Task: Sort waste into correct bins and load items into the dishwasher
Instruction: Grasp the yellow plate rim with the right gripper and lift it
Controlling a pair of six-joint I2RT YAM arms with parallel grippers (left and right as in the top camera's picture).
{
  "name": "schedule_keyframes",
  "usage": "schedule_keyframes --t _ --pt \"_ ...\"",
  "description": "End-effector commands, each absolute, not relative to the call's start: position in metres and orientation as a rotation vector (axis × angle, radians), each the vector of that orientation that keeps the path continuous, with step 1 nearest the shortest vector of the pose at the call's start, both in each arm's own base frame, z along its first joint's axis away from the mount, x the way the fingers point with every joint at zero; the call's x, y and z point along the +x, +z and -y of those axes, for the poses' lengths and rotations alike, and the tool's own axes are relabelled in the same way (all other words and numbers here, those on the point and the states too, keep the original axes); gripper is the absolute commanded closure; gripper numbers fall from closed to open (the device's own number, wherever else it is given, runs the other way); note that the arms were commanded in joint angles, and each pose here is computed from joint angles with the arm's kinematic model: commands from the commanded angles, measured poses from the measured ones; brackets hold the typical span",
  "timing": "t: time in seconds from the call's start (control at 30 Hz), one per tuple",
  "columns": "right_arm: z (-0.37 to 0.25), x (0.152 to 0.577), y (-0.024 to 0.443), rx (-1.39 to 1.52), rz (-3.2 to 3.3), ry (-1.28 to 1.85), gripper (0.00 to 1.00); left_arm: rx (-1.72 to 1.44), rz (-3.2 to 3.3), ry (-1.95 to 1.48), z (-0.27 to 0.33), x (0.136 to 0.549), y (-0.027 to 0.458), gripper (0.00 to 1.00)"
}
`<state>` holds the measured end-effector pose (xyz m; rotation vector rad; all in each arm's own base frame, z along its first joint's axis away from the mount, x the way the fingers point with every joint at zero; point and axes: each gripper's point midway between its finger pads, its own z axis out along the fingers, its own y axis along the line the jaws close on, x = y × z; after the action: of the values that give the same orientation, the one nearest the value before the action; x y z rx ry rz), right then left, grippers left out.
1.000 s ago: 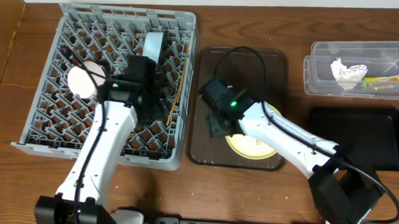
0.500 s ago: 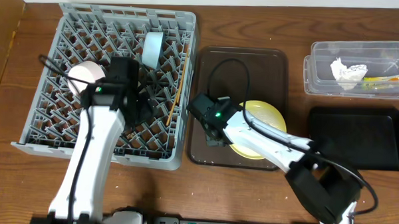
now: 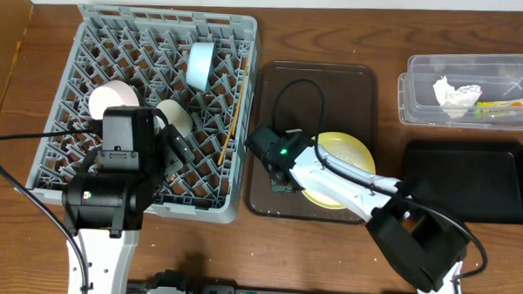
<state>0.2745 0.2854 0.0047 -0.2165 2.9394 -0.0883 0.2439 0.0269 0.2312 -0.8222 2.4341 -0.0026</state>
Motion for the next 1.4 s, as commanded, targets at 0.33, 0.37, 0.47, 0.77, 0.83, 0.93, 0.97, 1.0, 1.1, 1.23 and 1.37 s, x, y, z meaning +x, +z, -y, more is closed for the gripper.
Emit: schedule_keyframes --t 0.33,0.37,0.47,0.77,0.83,0.93,0.97,1.0,1.1,1.23,1.37 --pt "-0.290 0.261 -0.012 -0.272 -2.960 -0.163 0.99 -0.824 -2.421 -0.010 -0.027 0.246 0.238 0.02" --pt "-0.288 0.263 -0.008 -0.272 -2.951 -0.187 0.99 -0.824 -2.422 -0.010 -0.027 0.246 0.237 0.02" --pt "-0.285 0.270 0.002 -0.271 -2.922 -0.237 0.99 -0.824 -2.422 -0.010 -0.027 0.246 0.237 0.02" --pt "-0.256 0.287 0.019 -0.280 -2.789 -0.487 0.99 -0.824 -2.422 -0.010 -0.027 0.245 0.237 0.02" --pt "-0.252 0.288 0.023 -0.286 -2.776 -0.522 0.99 -0.825 -2.422 -0.010 -0.027 0.246 0.237 0.02" --pt "-0.254 0.291 0.030 -0.309 -2.767 -0.527 0.99 -0.825 -2.422 -0.010 -0.027 0.246 0.237 0.02" --pt "-0.255 0.293 0.034 -0.309 -2.764 -0.528 0.99 -0.825 -2.422 -0.010 -0.027 0.246 0.237 0.02" --pt "-0.257 0.294 0.039 -0.307 -2.762 -0.524 0.99 -0.825 -2.422 -0.010 -0.027 0.246 0.237 0.02" --pt "-0.262 0.299 0.055 -0.301 -2.753 -0.514 0.99 -0.824 -2.422 -0.010 -0.027 0.245 0.237 0.02" --pt "-0.254 0.309 0.092 -0.201 -2.699 -0.581 0.99 -0.824 -2.422 -0.010 -0.027 0.245 0.237 0.02" --pt "-0.237 0.315 0.116 -0.033 -2.706 -0.609 0.99 -0.825 -2.422 -0.010 -0.027 0.246 0.237 0.02"
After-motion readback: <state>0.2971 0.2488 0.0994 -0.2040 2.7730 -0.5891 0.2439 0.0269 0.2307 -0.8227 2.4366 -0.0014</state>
